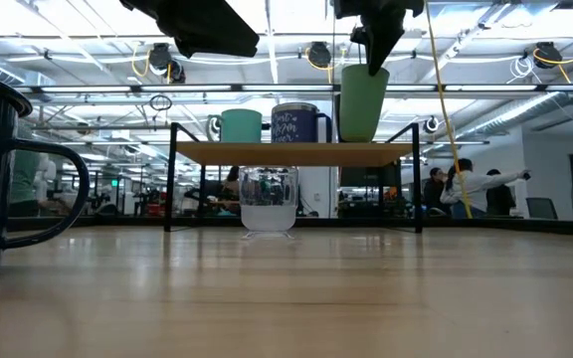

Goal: Stack small to large cups/mugs on shelf
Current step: Put the green cup on the shelf aligned with the other black cup

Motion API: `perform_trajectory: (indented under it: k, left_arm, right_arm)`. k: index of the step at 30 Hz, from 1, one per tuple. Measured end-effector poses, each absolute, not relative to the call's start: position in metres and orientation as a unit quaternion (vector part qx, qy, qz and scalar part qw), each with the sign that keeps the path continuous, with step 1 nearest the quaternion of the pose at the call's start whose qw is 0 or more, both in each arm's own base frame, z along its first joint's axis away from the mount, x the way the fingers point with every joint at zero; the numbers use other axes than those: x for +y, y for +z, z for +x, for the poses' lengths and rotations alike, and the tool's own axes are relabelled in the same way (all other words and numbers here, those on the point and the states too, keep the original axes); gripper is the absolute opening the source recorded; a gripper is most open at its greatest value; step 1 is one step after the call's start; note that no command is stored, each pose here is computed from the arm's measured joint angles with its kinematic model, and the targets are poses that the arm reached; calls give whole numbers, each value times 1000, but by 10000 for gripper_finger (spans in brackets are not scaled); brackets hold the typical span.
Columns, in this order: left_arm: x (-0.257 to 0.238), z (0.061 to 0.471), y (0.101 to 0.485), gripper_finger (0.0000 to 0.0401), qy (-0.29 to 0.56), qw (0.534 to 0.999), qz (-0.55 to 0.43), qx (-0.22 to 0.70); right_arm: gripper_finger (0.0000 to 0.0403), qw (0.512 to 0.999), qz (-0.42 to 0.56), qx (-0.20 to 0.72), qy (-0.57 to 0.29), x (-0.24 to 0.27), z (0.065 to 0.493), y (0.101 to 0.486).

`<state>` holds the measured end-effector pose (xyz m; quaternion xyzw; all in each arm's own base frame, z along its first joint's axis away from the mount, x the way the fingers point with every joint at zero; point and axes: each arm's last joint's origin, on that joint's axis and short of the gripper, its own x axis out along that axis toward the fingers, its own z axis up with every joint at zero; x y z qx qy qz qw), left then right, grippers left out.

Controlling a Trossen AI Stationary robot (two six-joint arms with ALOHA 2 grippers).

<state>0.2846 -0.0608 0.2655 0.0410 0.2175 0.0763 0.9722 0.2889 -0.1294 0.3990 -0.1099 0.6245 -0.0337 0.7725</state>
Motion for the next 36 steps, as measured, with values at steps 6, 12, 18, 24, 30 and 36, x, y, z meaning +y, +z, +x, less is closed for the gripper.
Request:
perform_trajectory:
  k: [6, 12, 18, 24, 30, 36]
  left_arm:
    - [-61, 285, 266, 157, 76, 972, 41, 217]
    - [-61, 285, 266, 157, 76, 972, 41, 217]
    - [-62, 284, 266, 157, 74, 972, 41, 217]
    - [-63, 284, 266, 157, 72, 973, 42, 217]
    - [-63, 284, 266, 157, 72, 973, 42, 217]
    - [-63, 284, 266, 157, 72, 973, 42, 217]
  right_arm:
    - [12, 773, -106, 624, -38, -129, 289, 399]
    - [31, 766, -114, 630, -54, -130, 288, 399]
    - [50, 767, -114, 628, -61, -131, 289, 399]
    - [69, 772, -111, 622, -67, -131, 290, 400]
    - [96, 772, -98, 623, -76, -131, 290, 400]
    - [123, 785, -98, 606, -88, -127, 282, 410]
